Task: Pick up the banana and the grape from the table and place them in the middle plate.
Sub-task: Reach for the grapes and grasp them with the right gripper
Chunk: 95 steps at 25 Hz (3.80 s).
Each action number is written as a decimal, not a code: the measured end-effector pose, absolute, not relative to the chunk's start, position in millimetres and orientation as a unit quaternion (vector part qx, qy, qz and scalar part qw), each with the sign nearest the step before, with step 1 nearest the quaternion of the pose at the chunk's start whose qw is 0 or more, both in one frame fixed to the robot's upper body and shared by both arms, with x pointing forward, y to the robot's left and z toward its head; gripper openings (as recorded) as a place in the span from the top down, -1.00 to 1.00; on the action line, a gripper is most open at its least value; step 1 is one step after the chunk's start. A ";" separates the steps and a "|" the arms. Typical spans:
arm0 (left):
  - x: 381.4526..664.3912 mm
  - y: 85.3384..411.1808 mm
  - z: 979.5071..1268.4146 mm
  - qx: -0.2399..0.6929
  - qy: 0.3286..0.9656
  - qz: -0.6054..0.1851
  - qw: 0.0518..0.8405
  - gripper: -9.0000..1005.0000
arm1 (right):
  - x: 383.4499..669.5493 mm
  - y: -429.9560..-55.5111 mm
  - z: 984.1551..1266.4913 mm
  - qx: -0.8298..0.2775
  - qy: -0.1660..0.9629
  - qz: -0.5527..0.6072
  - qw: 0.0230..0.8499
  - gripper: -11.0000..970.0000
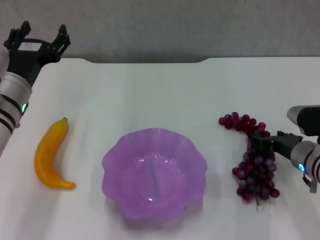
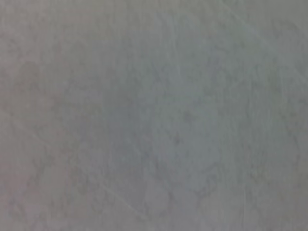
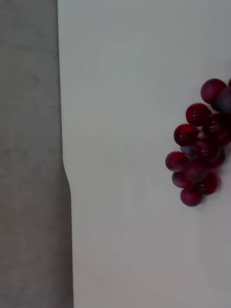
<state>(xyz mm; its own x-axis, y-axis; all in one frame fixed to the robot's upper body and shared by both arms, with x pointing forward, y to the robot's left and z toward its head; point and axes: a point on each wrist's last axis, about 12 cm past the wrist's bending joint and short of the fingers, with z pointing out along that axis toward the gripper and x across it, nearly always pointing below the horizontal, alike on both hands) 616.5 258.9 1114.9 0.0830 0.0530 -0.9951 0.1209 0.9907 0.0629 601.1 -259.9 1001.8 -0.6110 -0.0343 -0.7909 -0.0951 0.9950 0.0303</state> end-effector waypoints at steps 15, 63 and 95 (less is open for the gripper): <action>616.1 254.5 1114.8 0.071 0.676 -0.028 0.733 -0.75 | 612.4 -269.3 1010.0 -0.031 0.888 0.019 0.458 -0.56; 611.9 270.3 1100.3 0.072 0.709 0.000 0.701 -0.75 | 580.0 -249.2 1004.2 0.026 0.882 0.098 0.460 -0.57; 616.9 259.4 1105.4 0.081 0.704 -0.010 0.705 -0.75 | 593.4 -246.8 1005.4 -0.036 0.888 0.064 0.453 -0.56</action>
